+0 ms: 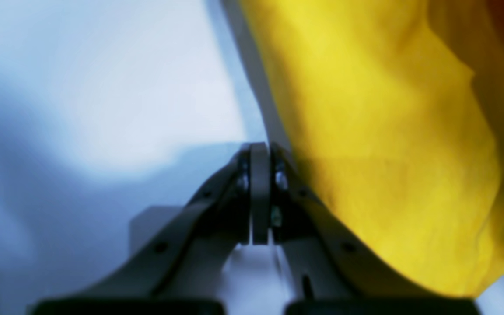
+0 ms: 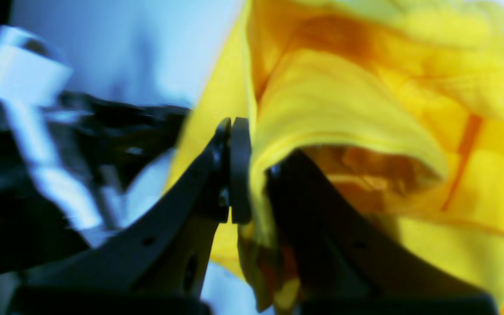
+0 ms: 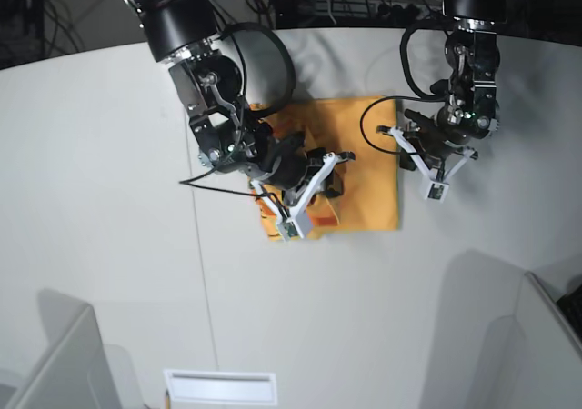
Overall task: Fold the T-shirt properly
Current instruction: 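Fold the held end over the shirt toward the left gripper with the right gripper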
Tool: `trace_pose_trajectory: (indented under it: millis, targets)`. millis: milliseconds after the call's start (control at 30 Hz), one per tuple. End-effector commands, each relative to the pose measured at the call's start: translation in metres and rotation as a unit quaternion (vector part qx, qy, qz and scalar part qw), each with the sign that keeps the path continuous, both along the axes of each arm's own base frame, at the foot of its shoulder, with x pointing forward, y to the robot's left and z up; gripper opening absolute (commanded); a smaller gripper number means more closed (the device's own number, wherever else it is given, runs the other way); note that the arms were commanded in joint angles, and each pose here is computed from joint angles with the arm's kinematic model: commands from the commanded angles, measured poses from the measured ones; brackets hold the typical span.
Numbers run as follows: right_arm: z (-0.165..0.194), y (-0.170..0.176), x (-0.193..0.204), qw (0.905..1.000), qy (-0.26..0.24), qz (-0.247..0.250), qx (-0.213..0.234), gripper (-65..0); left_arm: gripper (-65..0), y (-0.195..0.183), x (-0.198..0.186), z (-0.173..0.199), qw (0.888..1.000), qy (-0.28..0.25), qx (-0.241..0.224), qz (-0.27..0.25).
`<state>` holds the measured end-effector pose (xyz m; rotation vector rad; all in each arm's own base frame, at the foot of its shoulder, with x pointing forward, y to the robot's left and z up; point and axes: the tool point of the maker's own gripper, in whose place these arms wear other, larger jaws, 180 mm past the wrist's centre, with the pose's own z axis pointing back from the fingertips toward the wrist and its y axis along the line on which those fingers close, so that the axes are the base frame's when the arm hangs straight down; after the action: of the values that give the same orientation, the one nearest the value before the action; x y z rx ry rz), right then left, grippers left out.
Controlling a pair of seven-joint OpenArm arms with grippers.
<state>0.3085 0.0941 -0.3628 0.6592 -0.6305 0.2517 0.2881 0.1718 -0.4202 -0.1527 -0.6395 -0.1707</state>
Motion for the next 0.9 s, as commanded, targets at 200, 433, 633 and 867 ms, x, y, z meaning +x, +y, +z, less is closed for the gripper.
trace_pose_trajectory:
  millis: [200,433,633,867]
  targets:
    - [0.003,0.002,0.006,0.9999,0.0,-0.008,0.007,-63.9,-65.0,0.007,0.009,0.038,0.998,-0.059,0.016,-0.013]
    - [-0.003,0.009,-0.002,0.999,0.028,-0.034,-0.009,-29.6,-65.0,0.096,-0.015,0.07,0.989,-0.091,0.059,0.104]
    - [0.003,0.026,-0.015,0.9985,0.035,-0.038,-0.018,-29.4,-65.0,0.156,-0.041,0.082,0.978,-0.094,0.093,0.161]
    - [0.013,0.058,-0.03,0.9994,0.013,0.018,-0.027,-29.4,-65.0,0.193,-0.064,0.096,0.972,-0.101,0.122,0.172]
